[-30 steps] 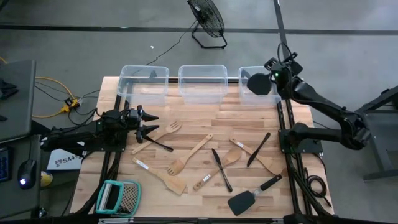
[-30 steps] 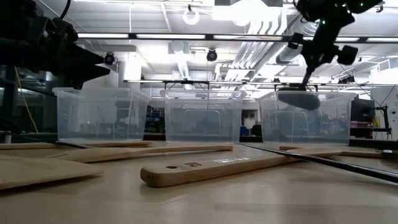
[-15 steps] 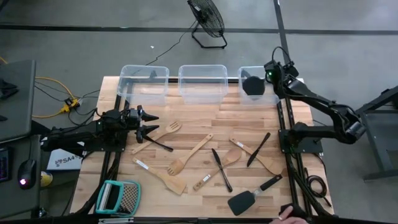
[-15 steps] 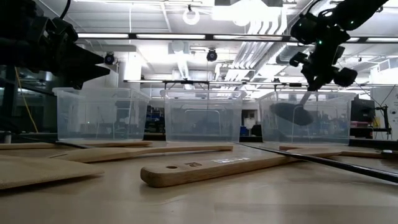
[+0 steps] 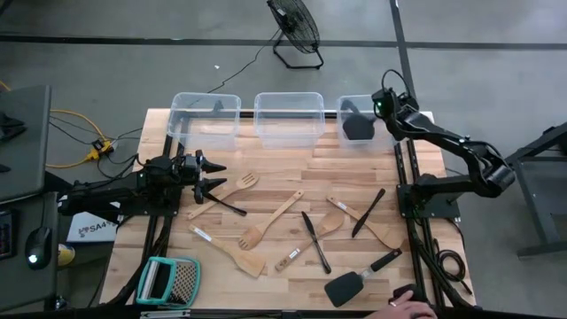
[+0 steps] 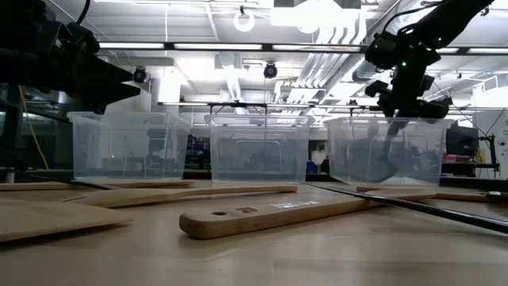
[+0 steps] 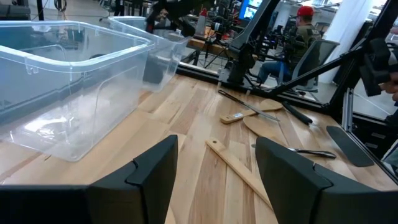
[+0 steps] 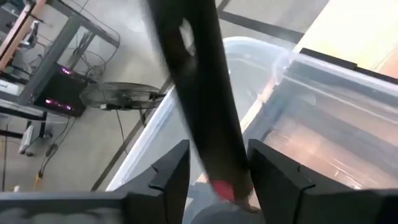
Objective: Pick & Place Kitchen Items
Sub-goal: Put the black spatula into the right transparent bin, then put the right table knife into the middle transparent bin
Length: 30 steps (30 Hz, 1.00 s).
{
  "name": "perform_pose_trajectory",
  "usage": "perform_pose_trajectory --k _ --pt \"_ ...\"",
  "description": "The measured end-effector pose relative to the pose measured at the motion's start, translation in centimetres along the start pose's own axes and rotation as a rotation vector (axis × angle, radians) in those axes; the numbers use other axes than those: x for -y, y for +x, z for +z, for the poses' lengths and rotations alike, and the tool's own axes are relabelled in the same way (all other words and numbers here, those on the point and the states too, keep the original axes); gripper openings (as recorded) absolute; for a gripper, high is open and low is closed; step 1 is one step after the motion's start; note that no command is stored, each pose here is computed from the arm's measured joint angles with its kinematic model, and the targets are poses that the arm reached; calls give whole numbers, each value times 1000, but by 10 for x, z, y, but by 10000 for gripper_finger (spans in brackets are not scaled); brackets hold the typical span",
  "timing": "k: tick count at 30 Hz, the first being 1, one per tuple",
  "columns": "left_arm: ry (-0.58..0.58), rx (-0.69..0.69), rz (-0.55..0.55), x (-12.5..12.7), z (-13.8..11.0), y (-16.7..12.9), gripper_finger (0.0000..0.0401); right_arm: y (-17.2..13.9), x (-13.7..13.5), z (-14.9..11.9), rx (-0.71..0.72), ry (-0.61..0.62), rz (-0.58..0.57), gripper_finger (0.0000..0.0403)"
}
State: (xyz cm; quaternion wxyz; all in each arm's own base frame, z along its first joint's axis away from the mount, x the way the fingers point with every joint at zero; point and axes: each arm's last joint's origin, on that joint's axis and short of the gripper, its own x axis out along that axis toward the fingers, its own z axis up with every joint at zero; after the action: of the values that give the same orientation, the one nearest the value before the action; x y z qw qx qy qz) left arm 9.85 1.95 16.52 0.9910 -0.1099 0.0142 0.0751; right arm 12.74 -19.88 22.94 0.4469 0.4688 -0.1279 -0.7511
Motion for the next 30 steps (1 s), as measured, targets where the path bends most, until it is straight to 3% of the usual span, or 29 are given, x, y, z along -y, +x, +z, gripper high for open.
perform_pose_trajectory --k 15,30 --pt "0 1 0 0 0 0 214 -19 -5 13 10 -17 98 235" --pt "0 0 0 0 0 0 214 -65 -5 26 19 -261 283 247"
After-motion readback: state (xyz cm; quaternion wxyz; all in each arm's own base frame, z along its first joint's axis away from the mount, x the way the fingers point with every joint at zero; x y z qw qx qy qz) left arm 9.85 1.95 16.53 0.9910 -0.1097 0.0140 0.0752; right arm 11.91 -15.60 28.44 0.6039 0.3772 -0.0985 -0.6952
